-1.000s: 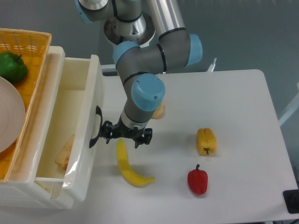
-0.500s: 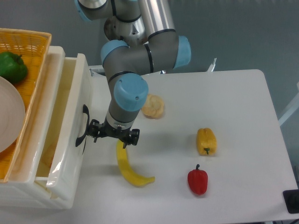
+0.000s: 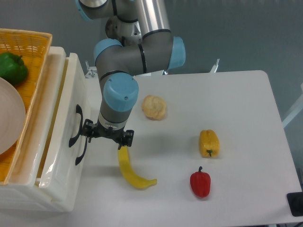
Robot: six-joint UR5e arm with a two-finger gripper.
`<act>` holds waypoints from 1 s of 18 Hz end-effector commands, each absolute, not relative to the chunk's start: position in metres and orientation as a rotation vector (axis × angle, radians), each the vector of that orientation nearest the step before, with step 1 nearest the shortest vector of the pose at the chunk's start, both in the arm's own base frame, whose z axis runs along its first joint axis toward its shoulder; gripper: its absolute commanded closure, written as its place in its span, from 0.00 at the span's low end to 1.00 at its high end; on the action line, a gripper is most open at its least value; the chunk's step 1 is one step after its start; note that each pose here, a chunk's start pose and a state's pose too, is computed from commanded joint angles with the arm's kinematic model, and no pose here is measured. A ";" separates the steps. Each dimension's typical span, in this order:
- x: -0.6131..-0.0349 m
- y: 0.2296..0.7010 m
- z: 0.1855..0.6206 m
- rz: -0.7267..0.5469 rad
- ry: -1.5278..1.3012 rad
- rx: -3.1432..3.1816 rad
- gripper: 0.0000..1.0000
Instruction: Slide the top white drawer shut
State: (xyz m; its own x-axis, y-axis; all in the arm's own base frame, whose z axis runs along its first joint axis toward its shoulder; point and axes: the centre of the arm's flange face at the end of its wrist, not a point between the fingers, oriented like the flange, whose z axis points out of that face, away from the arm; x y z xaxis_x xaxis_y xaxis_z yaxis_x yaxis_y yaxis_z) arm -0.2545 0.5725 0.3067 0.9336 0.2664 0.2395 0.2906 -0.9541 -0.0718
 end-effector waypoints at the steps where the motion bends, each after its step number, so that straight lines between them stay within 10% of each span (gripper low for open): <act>1: -0.255 0.572 0.307 -0.347 -0.431 -2.984 0.00; 18: -0.254 0.574 0.307 -0.362 -0.495 -2.972 0.00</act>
State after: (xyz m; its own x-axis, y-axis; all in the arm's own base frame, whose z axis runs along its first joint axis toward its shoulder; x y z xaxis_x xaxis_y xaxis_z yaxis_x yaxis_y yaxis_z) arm -0.2536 0.5742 0.3074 0.9187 0.3056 0.2503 0.3310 -0.9413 -0.0656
